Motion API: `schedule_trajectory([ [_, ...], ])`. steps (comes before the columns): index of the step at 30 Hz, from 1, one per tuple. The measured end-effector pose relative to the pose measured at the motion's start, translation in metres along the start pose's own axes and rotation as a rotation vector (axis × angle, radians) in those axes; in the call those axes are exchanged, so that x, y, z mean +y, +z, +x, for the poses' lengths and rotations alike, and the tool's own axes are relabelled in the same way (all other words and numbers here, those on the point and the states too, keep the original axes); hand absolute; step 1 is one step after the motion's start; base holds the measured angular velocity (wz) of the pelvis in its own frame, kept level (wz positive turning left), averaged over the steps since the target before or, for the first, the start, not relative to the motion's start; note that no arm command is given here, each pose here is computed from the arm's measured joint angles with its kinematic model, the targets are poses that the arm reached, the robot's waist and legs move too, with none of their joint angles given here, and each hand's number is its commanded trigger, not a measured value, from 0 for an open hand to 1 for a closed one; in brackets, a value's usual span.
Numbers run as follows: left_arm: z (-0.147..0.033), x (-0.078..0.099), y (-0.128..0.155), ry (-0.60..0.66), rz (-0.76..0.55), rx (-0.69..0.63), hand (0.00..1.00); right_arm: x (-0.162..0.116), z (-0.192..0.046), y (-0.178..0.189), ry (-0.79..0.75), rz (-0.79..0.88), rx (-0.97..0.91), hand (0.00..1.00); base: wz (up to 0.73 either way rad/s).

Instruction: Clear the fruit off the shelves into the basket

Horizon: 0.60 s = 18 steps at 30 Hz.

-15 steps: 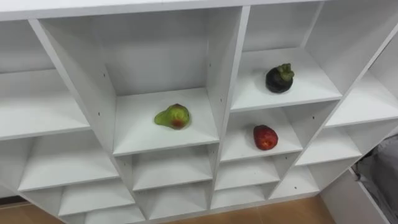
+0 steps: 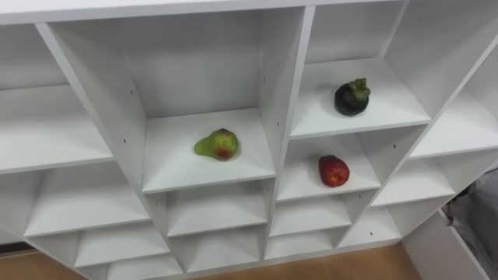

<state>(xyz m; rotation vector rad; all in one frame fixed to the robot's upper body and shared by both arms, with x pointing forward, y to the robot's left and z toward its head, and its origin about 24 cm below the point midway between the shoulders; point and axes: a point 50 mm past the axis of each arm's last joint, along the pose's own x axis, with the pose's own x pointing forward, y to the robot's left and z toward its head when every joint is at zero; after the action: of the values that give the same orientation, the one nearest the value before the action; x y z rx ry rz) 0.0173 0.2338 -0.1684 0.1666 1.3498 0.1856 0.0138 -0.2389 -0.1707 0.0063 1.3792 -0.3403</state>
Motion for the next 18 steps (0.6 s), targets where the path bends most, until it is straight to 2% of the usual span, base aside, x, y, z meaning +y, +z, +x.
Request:
schedule_trajectory([
  [13, 0.0, 0.0, 0.002, 0.009, 0.001, -0.013, 1.0, 0.001, 0.0, 0.005, -0.017, -0.031, -0.03, 0.0, 0.0],
  [18, 0.001, 0.0, 0.007, 0.01, -0.006, -0.04, 1.0, 0.003, 0.0, 0.017, -0.016, -0.105, -0.087, 0.0, 0.0],
])
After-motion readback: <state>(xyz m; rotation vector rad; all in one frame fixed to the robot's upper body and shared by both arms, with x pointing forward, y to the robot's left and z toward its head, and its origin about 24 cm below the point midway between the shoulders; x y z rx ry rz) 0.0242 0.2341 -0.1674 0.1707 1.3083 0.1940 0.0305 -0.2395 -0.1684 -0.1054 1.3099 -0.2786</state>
